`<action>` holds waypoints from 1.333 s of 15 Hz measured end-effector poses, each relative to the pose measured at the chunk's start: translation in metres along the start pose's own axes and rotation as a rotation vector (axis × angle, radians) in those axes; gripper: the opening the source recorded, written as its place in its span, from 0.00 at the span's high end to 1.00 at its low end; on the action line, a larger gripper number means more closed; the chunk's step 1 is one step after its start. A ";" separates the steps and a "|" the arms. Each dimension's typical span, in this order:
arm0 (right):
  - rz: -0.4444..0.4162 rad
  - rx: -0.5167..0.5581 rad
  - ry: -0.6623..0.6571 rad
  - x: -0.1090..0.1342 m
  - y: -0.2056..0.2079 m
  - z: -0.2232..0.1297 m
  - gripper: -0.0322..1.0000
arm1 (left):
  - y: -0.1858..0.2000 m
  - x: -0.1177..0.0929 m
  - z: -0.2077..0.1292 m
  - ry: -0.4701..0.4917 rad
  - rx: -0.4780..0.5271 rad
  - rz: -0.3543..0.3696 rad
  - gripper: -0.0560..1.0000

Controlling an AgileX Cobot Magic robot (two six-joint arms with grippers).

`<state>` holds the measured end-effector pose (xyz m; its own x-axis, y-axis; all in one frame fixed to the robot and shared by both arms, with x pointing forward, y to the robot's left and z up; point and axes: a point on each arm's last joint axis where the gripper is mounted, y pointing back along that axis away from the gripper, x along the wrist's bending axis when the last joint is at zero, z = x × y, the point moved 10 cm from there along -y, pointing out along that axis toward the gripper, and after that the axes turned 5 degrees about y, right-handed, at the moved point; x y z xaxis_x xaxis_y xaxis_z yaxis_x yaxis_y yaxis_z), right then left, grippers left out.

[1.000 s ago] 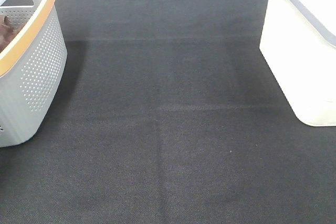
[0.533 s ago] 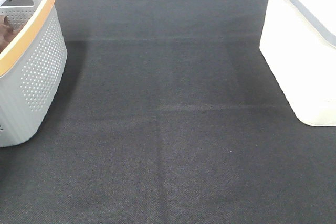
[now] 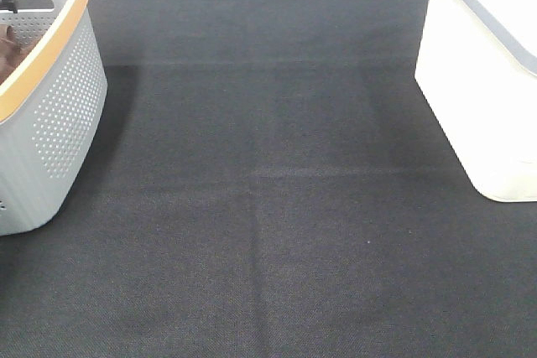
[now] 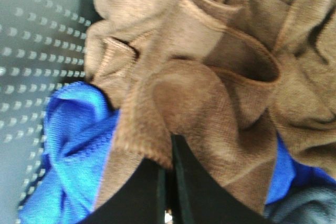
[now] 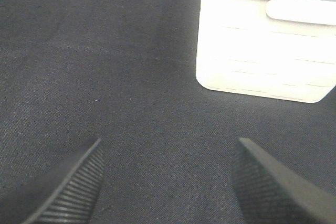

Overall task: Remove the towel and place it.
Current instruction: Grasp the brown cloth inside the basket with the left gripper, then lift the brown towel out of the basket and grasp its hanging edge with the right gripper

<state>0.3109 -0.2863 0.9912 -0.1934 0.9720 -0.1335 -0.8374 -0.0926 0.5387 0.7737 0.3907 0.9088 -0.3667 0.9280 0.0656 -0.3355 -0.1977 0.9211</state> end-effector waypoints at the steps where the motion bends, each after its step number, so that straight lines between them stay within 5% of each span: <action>1: 0.000 0.000 0.000 0.000 0.000 0.000 0.33 | 0.000 0.000 0.000 0.000 0.000 0.000 0.95; 6: 0.000 0.000 0.000 0.000 0.000 0.000 0.33 | 0.069 0.003 0.027 0.023 -0.138 -0.042 0.95; 11: 0.000 0.000 0.000 0.000 0.000 0.000 0.33 | 0.170 -0.005 0.035 0.036 -0.278 -0.192 0.95; 16: 0.010 0.011 -0.054 0.002 -0.002 0.000 0.40 | 0.284 -0.036 0.036 0.031 -0.480 -0.503 0.95; 20: 0.169 0.167 -0.132 0.025 -0.024 0.010 0.44 | 0.369 -0.075 0.030 -0.011 -0.641 -0.808 0.95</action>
<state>0.3312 -0.2572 0.9836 -0.2459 0.9665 0.0742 -0.7010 -0.2302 0.6750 0.7034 0.2581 1.2554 0.1804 0.8608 -0.4759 -0.8793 0.3580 0.3142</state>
